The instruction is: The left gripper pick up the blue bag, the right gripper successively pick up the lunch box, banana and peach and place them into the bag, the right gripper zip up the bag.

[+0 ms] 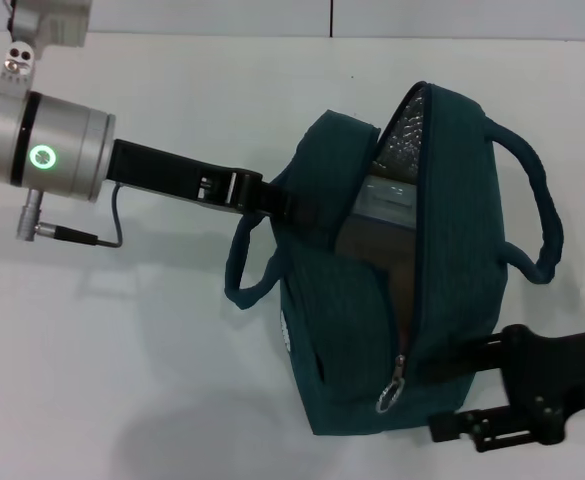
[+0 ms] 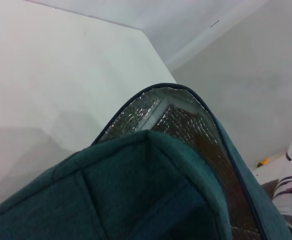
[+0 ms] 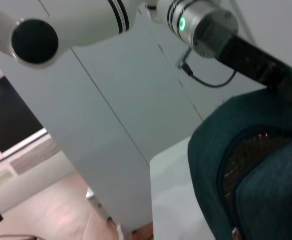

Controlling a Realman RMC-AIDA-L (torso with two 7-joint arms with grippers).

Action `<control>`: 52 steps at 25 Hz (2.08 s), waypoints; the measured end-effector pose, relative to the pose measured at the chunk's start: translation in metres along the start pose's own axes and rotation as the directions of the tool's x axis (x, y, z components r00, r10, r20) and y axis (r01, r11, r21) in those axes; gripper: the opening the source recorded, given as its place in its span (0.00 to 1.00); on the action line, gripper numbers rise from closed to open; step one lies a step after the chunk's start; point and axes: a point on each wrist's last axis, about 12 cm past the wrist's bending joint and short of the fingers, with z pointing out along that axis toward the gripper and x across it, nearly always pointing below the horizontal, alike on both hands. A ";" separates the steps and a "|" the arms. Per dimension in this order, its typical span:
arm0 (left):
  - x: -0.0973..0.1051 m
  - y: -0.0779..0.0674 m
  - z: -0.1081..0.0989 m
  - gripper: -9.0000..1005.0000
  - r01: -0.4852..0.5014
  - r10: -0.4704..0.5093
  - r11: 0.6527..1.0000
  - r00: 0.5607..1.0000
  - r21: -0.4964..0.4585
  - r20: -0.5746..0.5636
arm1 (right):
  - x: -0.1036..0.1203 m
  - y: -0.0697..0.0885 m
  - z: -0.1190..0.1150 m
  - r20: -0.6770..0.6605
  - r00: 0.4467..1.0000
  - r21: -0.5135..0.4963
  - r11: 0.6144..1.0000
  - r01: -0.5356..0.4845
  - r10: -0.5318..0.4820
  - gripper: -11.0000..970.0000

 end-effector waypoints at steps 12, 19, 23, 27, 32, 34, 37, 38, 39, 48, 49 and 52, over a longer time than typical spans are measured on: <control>-0.001 0.000 0.000 0.05 -0.002 0.002 1.000 1.000 -0.002 0.001 | -0.008 -0.017 0.034 -0.062 0.998 0.020 1.000 0.015 -0.014 0.56; 0.000 0.000 0.000 0.05 -0.001 0.001 1.000 1.000 -0.002 0.002 | -0.007 -0.018 0.038 -0.061 0.998 0.024 1.000 0.018 -0.017 0.55; 0.001 0.001 -0.001 0.05 0.001 -0.001 1.000 1.000 -0.003 0.003 | -0.005 -0.018 0.035 -0.044 0.999 0.043 0.999 0.010 -0.008 0.54; 0.002 0.001 -0.001 0.05 0.002 -0.002 1.000 1.000 -0.004 0.004 | -0.003 -0.019 0.034 -0.029 1.000 0.063 0.998 -0.002 0.004 0.54; 0.002 0.001 -0.001 0.05 0.003 -0.003 1.000 1.000 -0.004 0.004 | 0.002 -0.020 0.030 -0.001 1.000 0.102 0.994 -0.026 0.026 0.43; 0.002 0.001 -0.002 0.05 0.004 -0.004 1.000 1.000 -0.004 0.004 | 0.003 -0.020 0.030 0.011 1.000 0.109 0.994 -0.030 0.029 0.33; 0.003 0.002 -0.002 0.05 0.005 -0.005 1.000 1.000 -0.005 0.004 | 0.005 -0.019 0.029 0.020 0.999 0.114 0.993 -0.034 0.032 0.25; 0.003 0.002 -0.002 0.05 0.005 -0.005 1.000 1.000 -0.005 0.004 | 0.005 -0.019 0.029 0.021 0.999 0.115 0.993 -0.034 0.031 0.23; 0.003 0.002 -0.002 0.05 0.006 -0.006 1.000 1.000 -0.005 0.004 | 0.005 -0.018 0.029 0.026 0.999 0.115 0.993 -0.035 0.032 0.21; 0.006 0.002 -0.001 0.05 0.011 -0.011 1.000 1.000 0.000 0.004 | 0.008 -0.016 0.029 0.045 0.998 0.113 0.992 -0.047 0.042 0.06; 0.006 0.002 -0.001 0.05 0.011 -0.011 1.000 1.000 0.001 0.004 | 0.008 -0.016 0.029 0.046 0.998 0.114 0.992 -0.048 0.043 0.05; 0.007 0.002 -0.001 0.05 0.010 -0.010 1.000 1.000 0.002 0.003 | 0.010 -0.014 0.028 0.049 0.997 0.110 0.992 -0.058 0.053 0.05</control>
